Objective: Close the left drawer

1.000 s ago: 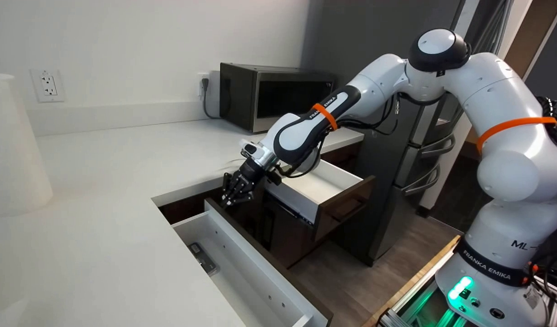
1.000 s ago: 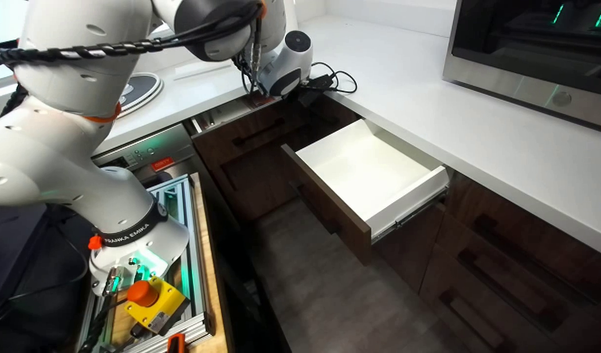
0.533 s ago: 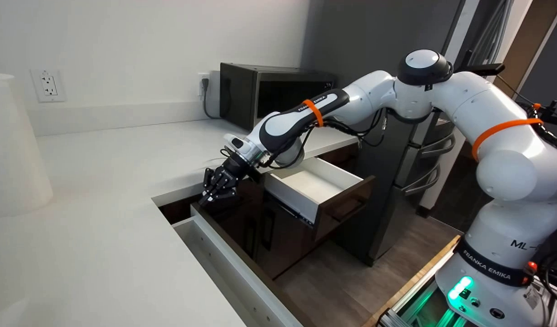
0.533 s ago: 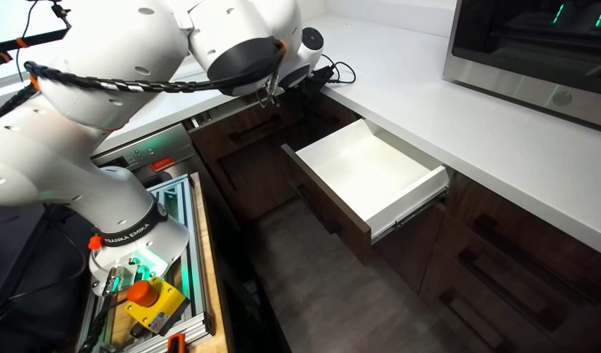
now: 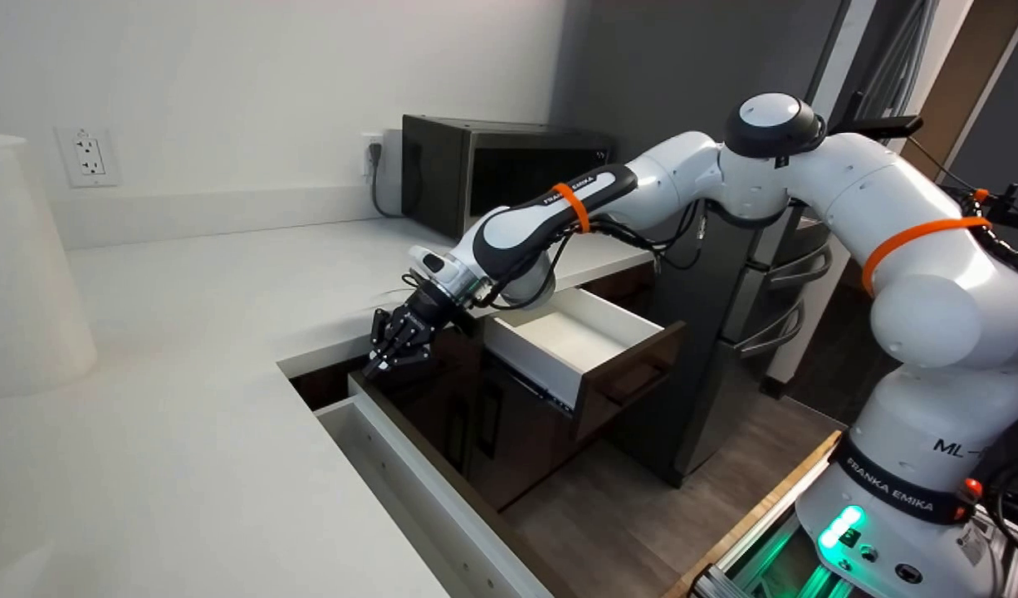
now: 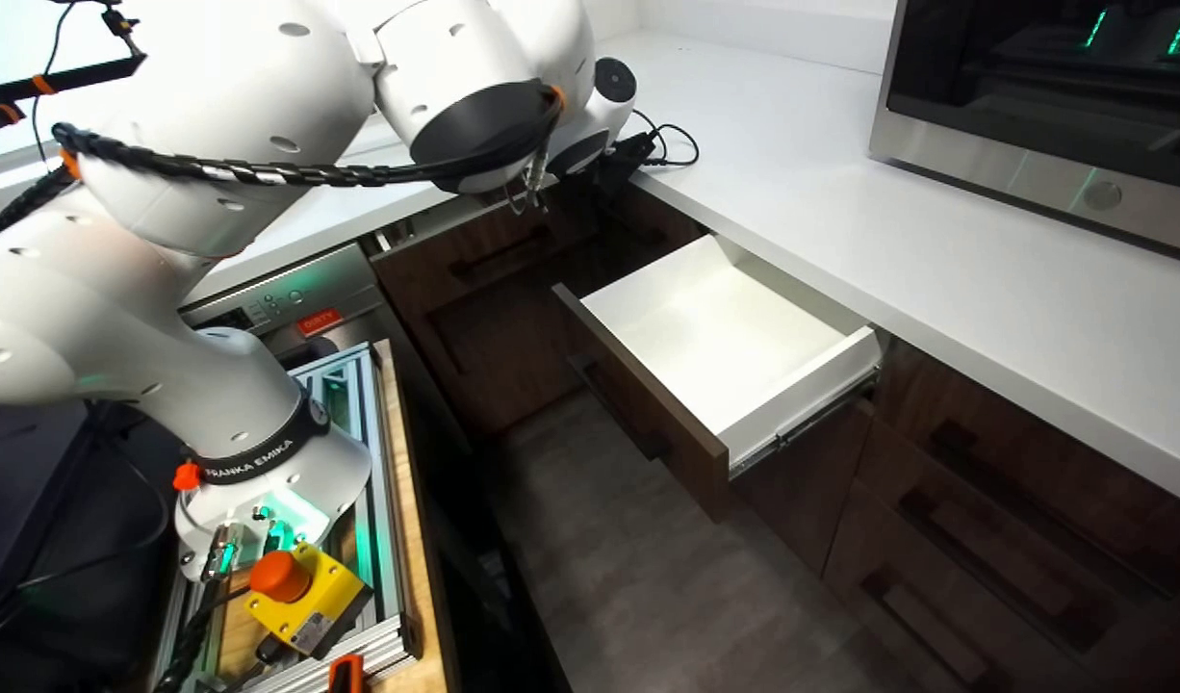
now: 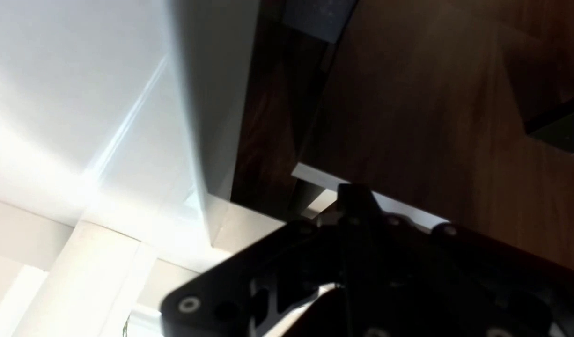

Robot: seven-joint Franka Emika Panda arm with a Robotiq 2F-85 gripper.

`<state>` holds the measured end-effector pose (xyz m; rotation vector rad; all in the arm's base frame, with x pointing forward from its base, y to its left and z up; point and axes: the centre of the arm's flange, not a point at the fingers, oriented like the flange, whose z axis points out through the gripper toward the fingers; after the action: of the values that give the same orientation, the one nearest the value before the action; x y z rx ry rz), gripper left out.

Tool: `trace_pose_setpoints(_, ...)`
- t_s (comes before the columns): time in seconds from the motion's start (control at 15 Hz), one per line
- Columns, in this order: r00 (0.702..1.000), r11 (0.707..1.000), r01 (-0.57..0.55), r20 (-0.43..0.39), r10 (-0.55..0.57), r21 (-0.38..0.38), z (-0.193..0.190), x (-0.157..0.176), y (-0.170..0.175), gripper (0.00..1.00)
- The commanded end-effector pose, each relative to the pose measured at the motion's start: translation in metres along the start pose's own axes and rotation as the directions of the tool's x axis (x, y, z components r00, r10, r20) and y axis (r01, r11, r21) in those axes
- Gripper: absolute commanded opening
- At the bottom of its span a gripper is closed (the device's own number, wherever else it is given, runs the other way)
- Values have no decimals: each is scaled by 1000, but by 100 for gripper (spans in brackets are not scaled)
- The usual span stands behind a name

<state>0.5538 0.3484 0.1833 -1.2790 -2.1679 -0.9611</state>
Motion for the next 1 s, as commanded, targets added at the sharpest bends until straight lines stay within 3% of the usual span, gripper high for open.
trace_pose_setpoints(0.0,998,995,-58,-22,60,82,2,10,-16,0)
trace_pose_setpoints(0.4,979,956,-202,15,204,214,-1,34,-53,0)
trace_pose_setpoints(0.93,920,891,-387,162,356,237,-12,57,-104,0)
